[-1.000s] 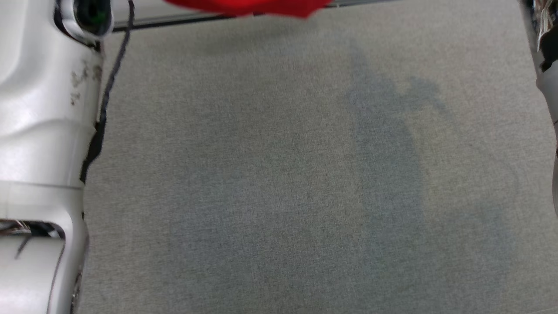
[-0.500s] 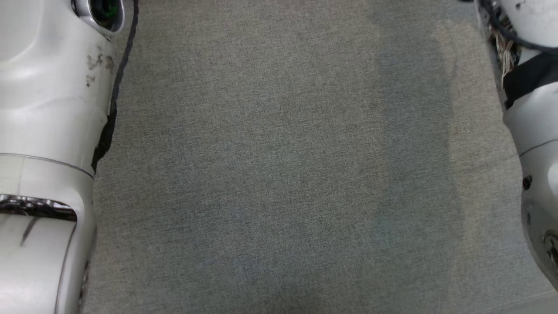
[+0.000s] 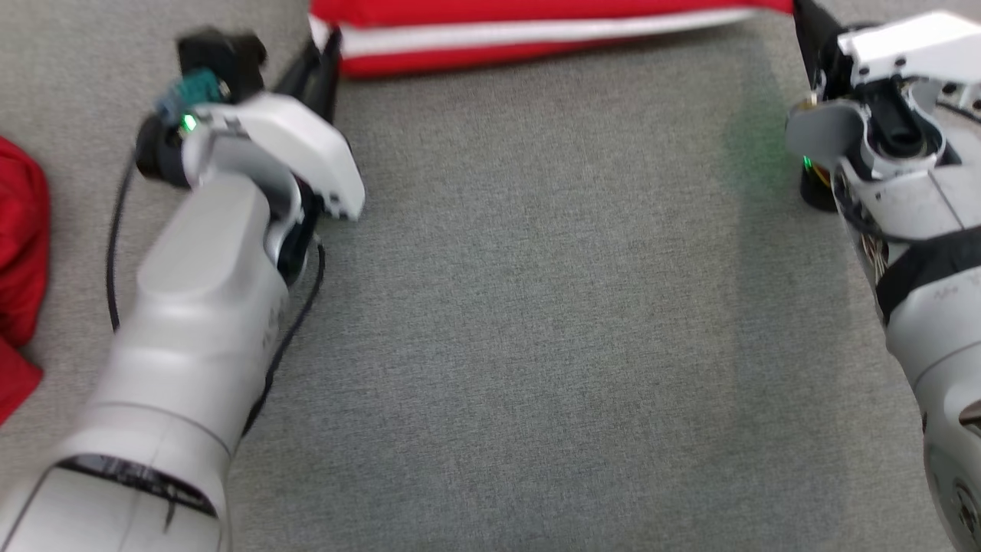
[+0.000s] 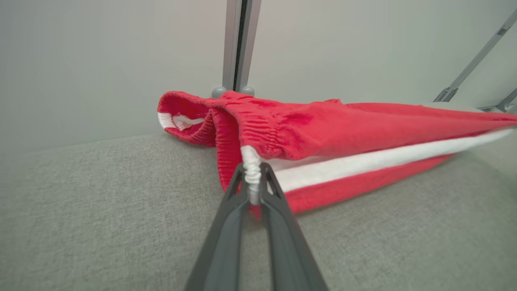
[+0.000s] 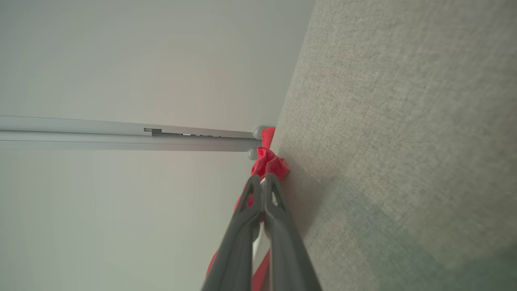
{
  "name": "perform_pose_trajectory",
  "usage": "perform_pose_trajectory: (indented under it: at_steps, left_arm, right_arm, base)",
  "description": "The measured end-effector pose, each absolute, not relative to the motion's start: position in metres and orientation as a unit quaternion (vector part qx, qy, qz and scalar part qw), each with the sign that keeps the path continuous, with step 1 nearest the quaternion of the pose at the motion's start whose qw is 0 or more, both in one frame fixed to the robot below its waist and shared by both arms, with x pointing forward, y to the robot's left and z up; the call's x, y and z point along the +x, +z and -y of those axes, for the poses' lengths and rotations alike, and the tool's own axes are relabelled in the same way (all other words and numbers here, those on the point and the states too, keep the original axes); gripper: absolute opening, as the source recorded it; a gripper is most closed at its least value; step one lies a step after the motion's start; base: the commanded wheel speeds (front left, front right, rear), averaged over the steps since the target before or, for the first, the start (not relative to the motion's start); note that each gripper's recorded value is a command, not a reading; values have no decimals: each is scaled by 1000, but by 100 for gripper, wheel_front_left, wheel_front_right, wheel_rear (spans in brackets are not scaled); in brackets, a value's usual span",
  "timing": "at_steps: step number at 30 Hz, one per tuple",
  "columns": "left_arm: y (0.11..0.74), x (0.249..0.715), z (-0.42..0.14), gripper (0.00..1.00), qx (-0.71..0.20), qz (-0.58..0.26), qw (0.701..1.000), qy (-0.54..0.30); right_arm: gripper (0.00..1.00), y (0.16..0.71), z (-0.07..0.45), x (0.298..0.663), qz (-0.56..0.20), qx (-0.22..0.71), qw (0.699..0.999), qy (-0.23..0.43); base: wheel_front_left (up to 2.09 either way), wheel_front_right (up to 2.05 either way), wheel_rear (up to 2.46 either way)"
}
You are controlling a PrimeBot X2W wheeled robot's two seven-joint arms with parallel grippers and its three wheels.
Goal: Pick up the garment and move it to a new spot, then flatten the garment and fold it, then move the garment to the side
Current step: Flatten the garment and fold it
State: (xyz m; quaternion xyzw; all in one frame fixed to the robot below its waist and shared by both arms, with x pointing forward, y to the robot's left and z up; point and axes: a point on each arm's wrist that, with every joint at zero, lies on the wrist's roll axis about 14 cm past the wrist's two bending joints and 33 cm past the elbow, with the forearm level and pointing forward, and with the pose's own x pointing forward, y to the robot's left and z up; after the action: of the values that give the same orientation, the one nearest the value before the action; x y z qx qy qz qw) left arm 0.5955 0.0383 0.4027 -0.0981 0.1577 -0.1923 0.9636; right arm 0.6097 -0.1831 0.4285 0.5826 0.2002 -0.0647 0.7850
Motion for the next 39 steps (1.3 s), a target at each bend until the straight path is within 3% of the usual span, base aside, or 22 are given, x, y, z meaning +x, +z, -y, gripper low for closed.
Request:
perform_pose_trajectory:
  at_steps: [9, 26, 39]
  left_arm:
    - [391, 540, -47, 0, -49, -193, 957, -211]
    - [419, 453, -30, 0, -22, -176, 947, -269]
    - [421, 382, -8, 0, -14, -192, 919, -344]
  right_arm:
    - [0, 428, 191, 570, -245, 549, 797, -62]
    - [0, 428, 224, 479, -335, 470, 815, -48]
    - [0, 445, 265, 424, -365, 432, 823, -52]
  base:
    - [0, 0, 0]
    - [0, 0, 0]
    - [0, 0, 0]
